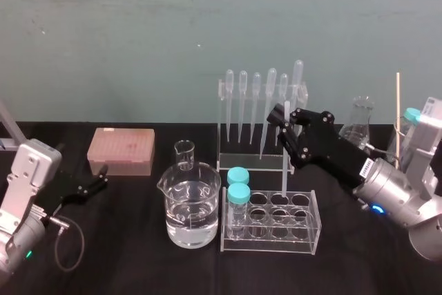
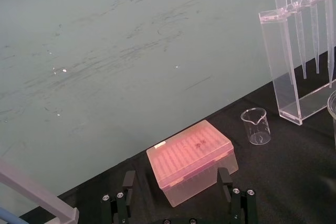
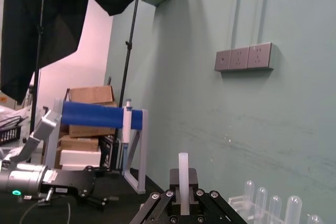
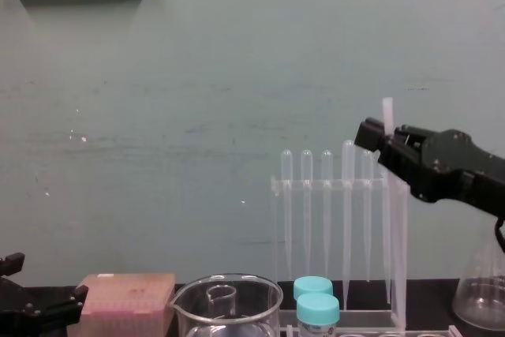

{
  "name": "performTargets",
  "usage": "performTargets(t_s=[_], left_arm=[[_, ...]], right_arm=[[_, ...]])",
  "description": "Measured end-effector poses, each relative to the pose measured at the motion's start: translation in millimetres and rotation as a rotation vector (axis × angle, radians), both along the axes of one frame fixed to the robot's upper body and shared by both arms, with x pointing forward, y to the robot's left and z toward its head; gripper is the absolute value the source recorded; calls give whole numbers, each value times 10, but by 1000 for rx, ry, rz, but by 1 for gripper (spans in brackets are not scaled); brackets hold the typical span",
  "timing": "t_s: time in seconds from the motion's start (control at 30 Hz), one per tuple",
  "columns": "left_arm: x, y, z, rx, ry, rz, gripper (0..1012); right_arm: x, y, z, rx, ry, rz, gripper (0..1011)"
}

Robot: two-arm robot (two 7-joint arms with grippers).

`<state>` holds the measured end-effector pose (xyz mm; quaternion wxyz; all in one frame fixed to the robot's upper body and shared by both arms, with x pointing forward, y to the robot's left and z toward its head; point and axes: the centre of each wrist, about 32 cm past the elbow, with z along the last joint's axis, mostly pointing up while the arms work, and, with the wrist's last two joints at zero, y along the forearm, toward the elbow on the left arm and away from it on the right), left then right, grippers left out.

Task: Pick up the stirring rod with one hand, then place it down.

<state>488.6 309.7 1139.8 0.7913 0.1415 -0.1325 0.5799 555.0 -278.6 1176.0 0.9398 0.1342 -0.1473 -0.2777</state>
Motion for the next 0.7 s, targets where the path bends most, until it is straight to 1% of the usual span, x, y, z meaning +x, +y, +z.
performTargets(t_s=[0.07, 0.2, 0.4, 0.7], left_arm=[[0, 0, 0, 0, 0, 0, 1000], [0, 0, 0, 0, 0, 0, 1000], [0, 0, 0, 0, 0, 0, 1000], [0, 0, 0, 0, 0, 0, 1000]], right_arm=[[20, 14, -48, -5, 1, -2, 78], [56, 35, -81, -2, 1, -2, 78], [123, 69, -114, 0, 3, -1, 78], [168, 98, -167, -10, 19, -3, 78]])
